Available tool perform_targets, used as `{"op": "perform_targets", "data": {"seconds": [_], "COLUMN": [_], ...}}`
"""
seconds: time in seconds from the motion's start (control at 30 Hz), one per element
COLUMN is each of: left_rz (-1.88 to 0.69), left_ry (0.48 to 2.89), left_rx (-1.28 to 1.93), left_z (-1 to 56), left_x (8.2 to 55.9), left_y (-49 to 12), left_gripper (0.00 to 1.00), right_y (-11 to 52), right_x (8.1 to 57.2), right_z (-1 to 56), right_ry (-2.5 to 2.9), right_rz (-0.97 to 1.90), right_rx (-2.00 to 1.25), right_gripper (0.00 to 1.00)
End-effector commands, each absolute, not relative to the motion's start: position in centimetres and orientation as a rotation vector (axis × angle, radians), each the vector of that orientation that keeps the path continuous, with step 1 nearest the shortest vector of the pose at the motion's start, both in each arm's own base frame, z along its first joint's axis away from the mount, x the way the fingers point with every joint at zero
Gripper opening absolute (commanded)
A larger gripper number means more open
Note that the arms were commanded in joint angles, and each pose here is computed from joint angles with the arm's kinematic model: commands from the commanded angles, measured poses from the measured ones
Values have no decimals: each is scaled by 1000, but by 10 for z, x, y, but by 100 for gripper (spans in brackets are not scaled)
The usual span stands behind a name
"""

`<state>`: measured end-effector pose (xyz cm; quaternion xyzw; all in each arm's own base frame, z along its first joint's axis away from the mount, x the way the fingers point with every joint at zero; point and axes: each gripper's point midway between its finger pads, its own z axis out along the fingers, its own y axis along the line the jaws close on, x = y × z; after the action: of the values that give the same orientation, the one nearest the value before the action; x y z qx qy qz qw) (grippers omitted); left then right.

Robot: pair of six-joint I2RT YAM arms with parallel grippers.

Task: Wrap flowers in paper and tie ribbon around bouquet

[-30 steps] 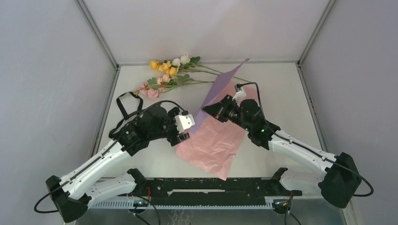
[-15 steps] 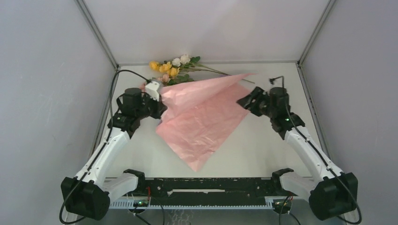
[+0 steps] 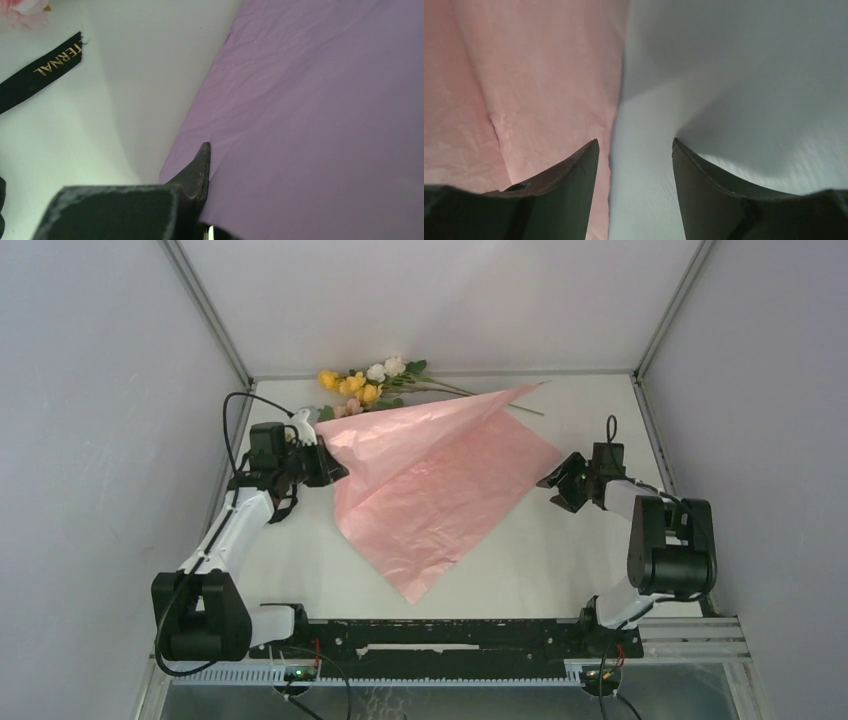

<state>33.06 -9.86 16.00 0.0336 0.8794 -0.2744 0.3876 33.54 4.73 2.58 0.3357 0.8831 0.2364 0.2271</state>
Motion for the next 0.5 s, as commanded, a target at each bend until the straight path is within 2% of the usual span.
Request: {"op": "perform_targets", "data": {"seconds": [0.0,0.27,0.37,0.4,0.47], "left_rz": [-792,-814,-820,-824,-825], "left_ry": [2224,2208,2202,2205,2205], "left_rx": [91,114,112,108,105], "left_z": [162,167,169,169,169], "left_x": [325,322,321,320,320], "left_y": [-108,-111,-111,-112,-112], "left_gripper": [0,0,0,0,0], "right_y": [74,123,137,141,146], "right_x": [371,387,392,394,397], "right_z": [38,34,44,47,52], "right_ry": [2329,2304,2269,2258,2239], "right_rz": [798,1023,1108,1124,1145], "right_rx": [861,883,866,860,840], "right_gripper": [65,64,61,58,42]}}
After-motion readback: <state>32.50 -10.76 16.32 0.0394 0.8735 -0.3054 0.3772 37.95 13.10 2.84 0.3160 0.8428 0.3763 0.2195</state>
